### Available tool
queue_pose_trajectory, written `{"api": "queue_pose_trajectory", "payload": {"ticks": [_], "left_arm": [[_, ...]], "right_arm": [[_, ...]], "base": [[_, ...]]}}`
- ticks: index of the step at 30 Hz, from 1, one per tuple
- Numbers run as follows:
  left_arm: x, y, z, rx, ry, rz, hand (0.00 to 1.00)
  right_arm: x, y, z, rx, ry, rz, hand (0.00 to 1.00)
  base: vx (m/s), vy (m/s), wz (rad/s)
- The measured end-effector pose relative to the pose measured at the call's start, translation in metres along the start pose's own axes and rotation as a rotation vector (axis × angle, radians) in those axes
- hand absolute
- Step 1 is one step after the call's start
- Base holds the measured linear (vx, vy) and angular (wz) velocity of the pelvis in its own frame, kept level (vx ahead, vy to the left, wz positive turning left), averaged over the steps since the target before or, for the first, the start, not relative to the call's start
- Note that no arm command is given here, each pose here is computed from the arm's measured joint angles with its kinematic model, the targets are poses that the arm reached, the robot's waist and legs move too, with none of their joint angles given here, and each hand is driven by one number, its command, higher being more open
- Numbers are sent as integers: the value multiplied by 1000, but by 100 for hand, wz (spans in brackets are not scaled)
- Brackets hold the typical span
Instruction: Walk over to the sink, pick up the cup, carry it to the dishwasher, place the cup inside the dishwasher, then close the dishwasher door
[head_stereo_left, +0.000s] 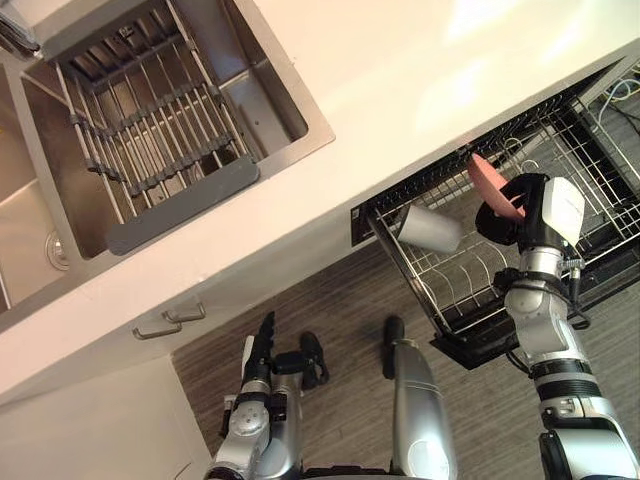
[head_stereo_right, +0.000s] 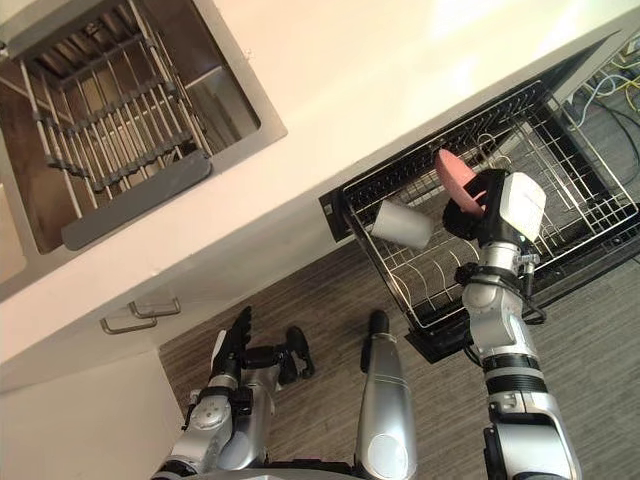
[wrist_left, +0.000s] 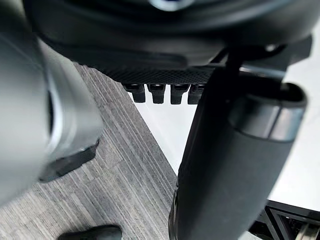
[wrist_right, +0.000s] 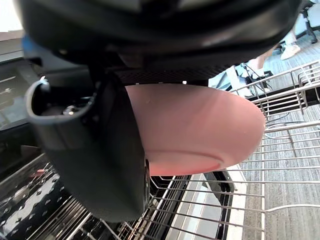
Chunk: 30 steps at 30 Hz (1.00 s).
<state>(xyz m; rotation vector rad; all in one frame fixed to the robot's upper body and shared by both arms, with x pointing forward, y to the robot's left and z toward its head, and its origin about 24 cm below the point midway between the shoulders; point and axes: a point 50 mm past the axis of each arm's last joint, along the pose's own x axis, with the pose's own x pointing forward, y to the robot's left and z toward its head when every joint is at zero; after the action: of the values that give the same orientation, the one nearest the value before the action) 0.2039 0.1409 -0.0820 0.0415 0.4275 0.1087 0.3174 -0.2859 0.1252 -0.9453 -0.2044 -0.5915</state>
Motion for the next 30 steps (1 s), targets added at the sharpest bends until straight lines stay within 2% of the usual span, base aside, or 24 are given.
{"api": "queue_pose_trajectory", "payload": {"ticks": [10,23,24,30], "left_arm": [[1,-11,10,-77,-31,-6,100],[4,-13,18,-97,-54,0,100],[4,-13,18,-97,-54,0,100],[5,-13,17,-96,-46,2,100]], "right_arm": [[21,-9,2,48,44,-38,0],[35,-1,-10,62,168,16,0],[37,-1,-11,59,177,21,100],[40,2,-15,81,219,44,100]], "base": [[19,0,0],[11,-1,3],[0,0,0],[0,0,0]]}}
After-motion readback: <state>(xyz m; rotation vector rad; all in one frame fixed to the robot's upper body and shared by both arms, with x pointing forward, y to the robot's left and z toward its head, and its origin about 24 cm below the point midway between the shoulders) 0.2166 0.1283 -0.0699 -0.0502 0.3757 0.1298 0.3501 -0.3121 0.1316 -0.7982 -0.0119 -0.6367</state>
